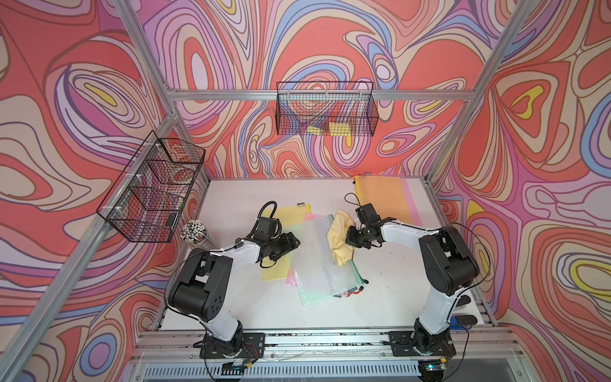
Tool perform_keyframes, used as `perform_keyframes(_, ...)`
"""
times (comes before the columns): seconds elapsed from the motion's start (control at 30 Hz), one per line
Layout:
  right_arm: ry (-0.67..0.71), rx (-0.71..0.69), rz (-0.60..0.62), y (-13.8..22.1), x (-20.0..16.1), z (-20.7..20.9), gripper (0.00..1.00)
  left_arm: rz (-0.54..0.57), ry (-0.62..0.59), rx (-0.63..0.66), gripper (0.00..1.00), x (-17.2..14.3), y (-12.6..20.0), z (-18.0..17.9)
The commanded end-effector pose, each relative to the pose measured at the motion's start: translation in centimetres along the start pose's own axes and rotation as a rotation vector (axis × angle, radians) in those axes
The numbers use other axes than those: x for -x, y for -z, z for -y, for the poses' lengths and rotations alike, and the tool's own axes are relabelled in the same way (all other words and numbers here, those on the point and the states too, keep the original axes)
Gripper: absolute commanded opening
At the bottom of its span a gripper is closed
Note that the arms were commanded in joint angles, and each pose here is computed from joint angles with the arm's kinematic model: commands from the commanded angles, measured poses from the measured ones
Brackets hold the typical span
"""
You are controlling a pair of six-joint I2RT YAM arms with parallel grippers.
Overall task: Wipe the document bag
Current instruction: Wipe the dirt from the document bag.
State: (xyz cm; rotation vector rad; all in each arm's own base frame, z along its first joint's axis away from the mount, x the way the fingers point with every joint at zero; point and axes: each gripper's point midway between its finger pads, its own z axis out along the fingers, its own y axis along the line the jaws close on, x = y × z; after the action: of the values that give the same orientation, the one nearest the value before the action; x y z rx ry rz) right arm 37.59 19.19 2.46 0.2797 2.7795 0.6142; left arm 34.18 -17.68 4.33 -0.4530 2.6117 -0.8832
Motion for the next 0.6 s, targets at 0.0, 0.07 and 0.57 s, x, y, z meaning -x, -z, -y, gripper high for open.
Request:
perform_keyframes(0.0,-0.032,-0.039,-0.041,-1.5,-1.6,1.7,0.00,-0.026,0.020,0.019,0.80,-0.4,-0.3,-0.6)
perform_keyframes(0.07,-0.039,-0.046,-0.048,-1.8,-1.8,2.1,0.00,-0.036,0.024,0.018,0.80,-0.6,-0.6,-0.7)
perform_keyframes(0.57,-0.057,-0.035,-0.063,-2.3,-2.5,2.3,0.00,-0.021,0.045,-0.117,0.77,-1.2,-0.6,0.7)
